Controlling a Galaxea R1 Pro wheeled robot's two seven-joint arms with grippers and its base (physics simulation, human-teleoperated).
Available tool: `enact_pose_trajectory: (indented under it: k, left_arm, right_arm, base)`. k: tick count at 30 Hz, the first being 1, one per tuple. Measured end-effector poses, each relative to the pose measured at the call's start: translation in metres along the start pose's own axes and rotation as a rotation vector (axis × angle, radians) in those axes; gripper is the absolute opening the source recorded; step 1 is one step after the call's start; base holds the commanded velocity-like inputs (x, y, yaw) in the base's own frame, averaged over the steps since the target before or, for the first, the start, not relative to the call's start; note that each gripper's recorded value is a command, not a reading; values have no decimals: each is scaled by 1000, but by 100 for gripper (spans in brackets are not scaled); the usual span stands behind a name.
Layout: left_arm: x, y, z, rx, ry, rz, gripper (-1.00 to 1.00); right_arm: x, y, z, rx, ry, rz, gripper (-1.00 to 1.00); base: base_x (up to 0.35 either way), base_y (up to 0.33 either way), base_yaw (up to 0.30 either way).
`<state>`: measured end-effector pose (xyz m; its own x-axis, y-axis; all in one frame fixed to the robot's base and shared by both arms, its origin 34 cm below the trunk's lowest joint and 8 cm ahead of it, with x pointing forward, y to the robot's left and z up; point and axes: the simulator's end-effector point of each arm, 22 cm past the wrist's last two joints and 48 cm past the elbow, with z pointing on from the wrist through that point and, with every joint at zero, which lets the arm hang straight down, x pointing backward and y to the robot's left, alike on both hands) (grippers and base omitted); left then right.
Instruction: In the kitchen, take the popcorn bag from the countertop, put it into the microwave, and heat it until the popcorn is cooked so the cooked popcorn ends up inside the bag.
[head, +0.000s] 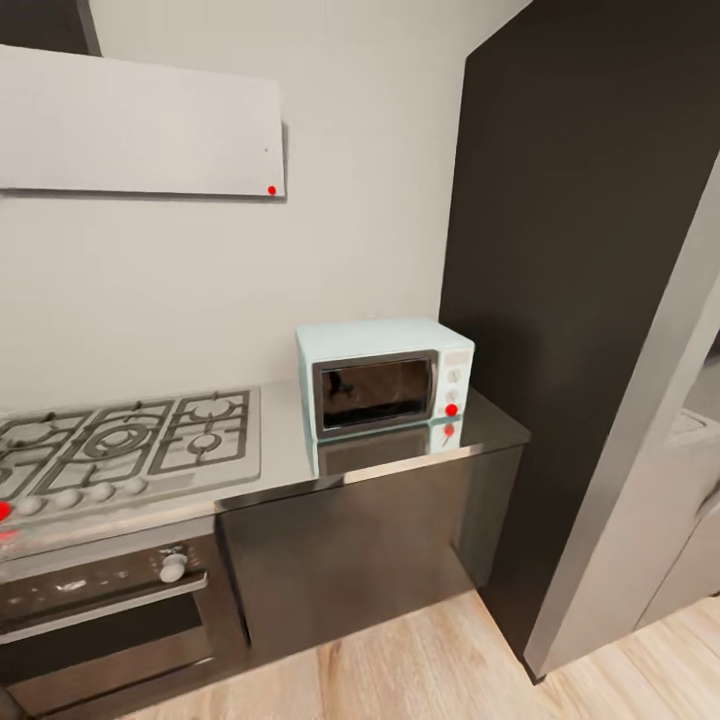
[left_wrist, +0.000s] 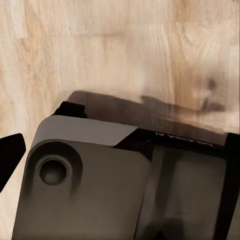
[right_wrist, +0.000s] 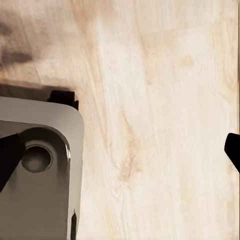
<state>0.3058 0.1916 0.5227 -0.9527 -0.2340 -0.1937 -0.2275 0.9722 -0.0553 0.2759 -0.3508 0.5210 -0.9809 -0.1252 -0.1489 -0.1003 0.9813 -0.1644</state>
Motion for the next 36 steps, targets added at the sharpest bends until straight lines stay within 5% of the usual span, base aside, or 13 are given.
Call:
enact_pose_trajectory:
  k: [30,36]
  left_arm:
    - [1,-1,0,1,6,0,100]
    - [3,-2,0,3,10,3,100]
  right_arm:
    - [-1,1,0,-1,-4,8,100]
    - [0,9,0,-16,3,10,100]
  base:
    - [0,0,299]
    - [0,-196,63]
